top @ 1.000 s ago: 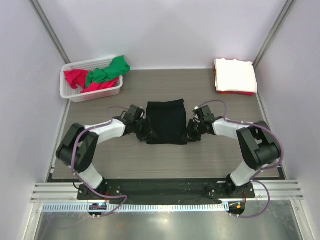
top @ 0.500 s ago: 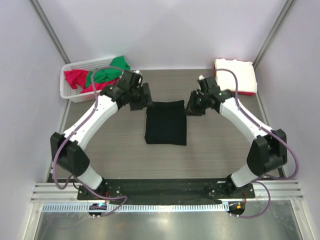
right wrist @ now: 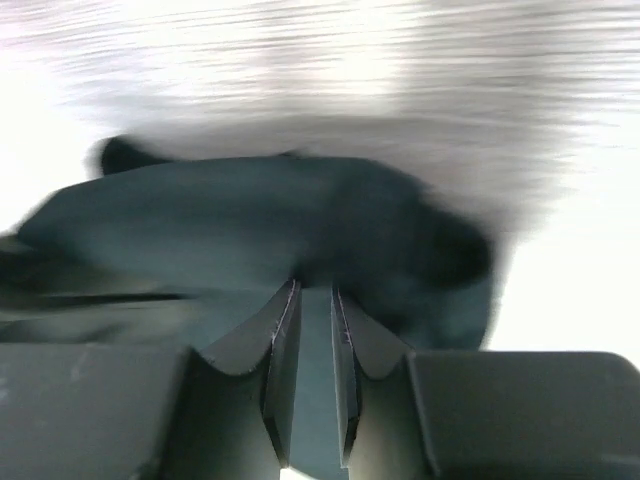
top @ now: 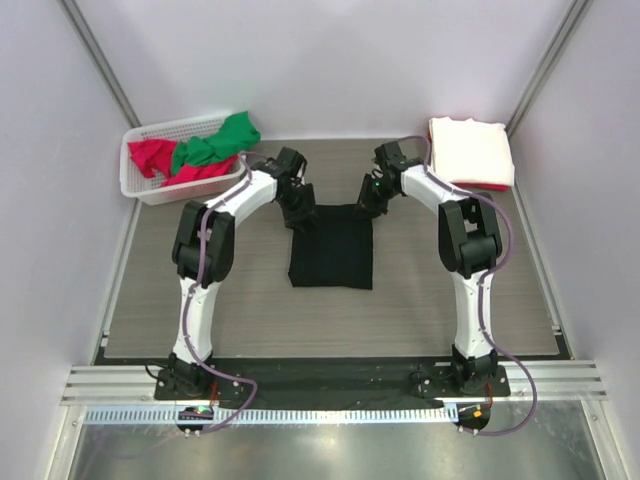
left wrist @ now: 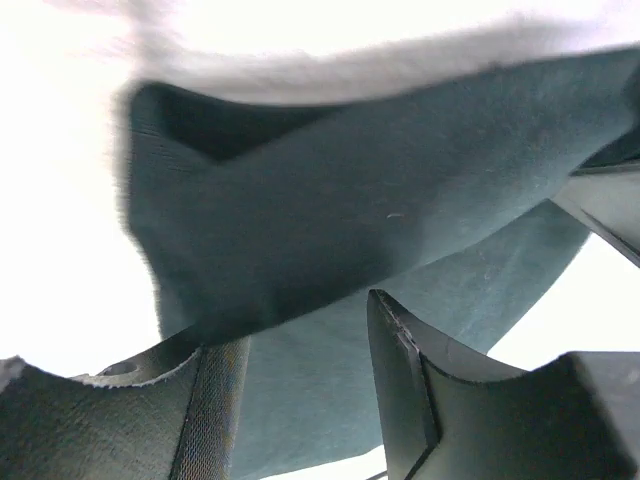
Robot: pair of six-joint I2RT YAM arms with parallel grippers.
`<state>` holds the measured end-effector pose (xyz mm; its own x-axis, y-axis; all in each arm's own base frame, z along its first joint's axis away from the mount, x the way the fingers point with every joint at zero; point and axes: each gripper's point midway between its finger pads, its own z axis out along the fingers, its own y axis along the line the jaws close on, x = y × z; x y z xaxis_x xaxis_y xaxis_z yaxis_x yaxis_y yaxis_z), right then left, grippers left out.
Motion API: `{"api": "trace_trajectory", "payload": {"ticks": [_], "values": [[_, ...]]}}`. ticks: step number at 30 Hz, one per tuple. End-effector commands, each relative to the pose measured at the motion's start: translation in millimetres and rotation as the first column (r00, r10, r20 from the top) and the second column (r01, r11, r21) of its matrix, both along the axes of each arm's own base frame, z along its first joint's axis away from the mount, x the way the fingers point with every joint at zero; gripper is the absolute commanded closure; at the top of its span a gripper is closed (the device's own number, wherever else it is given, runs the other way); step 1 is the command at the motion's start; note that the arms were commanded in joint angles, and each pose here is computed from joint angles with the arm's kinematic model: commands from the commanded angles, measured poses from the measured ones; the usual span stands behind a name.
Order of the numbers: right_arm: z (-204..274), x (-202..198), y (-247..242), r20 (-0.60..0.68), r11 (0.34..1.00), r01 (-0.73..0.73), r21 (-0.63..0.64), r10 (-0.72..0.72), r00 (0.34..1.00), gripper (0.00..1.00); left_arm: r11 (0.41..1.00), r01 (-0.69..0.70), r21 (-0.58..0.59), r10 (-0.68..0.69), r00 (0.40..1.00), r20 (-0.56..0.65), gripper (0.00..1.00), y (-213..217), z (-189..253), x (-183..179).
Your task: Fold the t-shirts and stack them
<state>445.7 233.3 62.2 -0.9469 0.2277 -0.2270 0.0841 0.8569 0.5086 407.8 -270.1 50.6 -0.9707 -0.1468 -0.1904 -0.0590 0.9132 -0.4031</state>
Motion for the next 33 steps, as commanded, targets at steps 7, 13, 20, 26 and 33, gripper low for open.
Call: {"api": "trace_trajectory", "payload": {"ticks": [7, 13, 20, 26, 33], "values": [[-69.1, -5.5, -55.3, -0.088, 0.998, 0.052, -0.046, -0.056, 0.995, 0.75, 0.994, -0.072, -0.080, 0.074, 0.997, 0.023, 0.50, 49.0, -14.3, 29.0], [-56.5, -5.3, -56.3, -0.062, 0.997, 0.054, -0.045, -0.057, 0.996, 0.42, 0.996, -0.066, -0.055, 0.067, 0.998, 0.017, 0.48, 57.1, -14.1, 20.9], [34.2, 1.0, -53.5, 0.125, 0.999, 0.032, 0.007, -0.033, 0.992, 0.05, 0.997, -0.081, 0.012, 0.079, 0.988, 0.134, 0.44, 74.8, 61.4, 21.9], [34.0, -20.6, -65.2, 0.118, 0.999, 0.025, -0.019, -0.023, 0.993, 0.05, 0.995, -0.077, 0.064, 0.066, 0.984, 0.165, 0.42, 95.6, 103.4, -11.6], [-0.3, -37.6, -71.5, 0.071, 0.999, 0.003, -0.050, 0.000, 0.997, 0.10, 0.988, -0.078, 0.137, 0.055, 0.985, 0.166, 0.41, 127.9, 110.0, -75.2]]}}
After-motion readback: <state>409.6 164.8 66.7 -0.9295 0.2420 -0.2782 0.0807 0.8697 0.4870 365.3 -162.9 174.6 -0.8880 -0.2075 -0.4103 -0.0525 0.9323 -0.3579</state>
